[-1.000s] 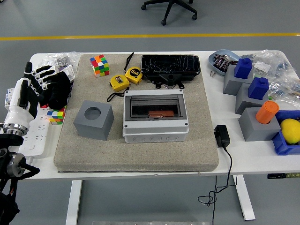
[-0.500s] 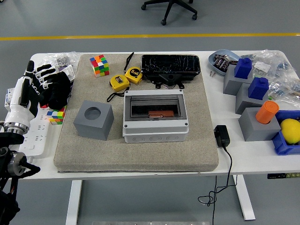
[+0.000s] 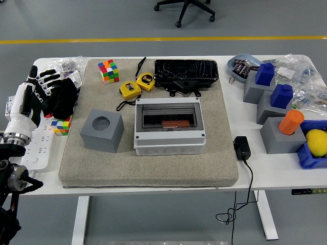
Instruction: Fetch the battery,place it into the box,close the lid of the box
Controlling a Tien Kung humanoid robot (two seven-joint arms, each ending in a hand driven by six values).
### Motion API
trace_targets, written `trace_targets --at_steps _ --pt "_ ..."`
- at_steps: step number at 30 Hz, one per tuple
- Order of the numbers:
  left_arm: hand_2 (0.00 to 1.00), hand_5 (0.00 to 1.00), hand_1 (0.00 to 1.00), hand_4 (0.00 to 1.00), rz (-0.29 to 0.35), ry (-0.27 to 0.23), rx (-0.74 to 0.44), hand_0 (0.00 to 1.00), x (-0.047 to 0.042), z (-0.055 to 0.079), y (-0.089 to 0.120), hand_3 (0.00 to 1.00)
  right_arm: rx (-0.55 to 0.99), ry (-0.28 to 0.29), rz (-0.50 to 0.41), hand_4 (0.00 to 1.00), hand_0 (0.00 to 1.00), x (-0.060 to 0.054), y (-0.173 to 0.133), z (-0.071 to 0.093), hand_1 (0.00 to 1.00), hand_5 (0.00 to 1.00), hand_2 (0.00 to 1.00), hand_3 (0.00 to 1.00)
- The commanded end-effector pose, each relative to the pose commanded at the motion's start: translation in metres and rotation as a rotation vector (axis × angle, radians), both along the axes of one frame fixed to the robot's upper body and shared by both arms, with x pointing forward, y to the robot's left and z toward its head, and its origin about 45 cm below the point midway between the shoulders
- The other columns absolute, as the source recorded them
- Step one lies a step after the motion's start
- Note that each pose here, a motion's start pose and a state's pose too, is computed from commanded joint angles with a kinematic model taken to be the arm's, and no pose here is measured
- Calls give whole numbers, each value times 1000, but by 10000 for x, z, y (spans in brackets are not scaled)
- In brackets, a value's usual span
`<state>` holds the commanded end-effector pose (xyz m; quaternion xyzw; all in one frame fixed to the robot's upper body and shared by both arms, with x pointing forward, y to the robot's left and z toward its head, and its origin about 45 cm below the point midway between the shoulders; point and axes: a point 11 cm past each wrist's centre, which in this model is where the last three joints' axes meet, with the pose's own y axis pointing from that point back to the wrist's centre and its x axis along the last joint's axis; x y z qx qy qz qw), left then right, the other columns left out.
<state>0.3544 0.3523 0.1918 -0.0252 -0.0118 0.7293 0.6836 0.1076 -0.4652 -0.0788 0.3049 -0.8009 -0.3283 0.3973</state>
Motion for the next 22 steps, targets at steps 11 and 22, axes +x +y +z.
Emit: trace_targets --at_steps 11,22 --pt "682 933 700 998 -8 4 6 682 18 2 -16 670 -2 -2 8 998 857 35 -1 9 804 998 760 789" --pt "682 926 701 998 -13 6 12 681 18 -4 -18 670 -3 1 8 998 857 25 -4 8 803 998 759 789"
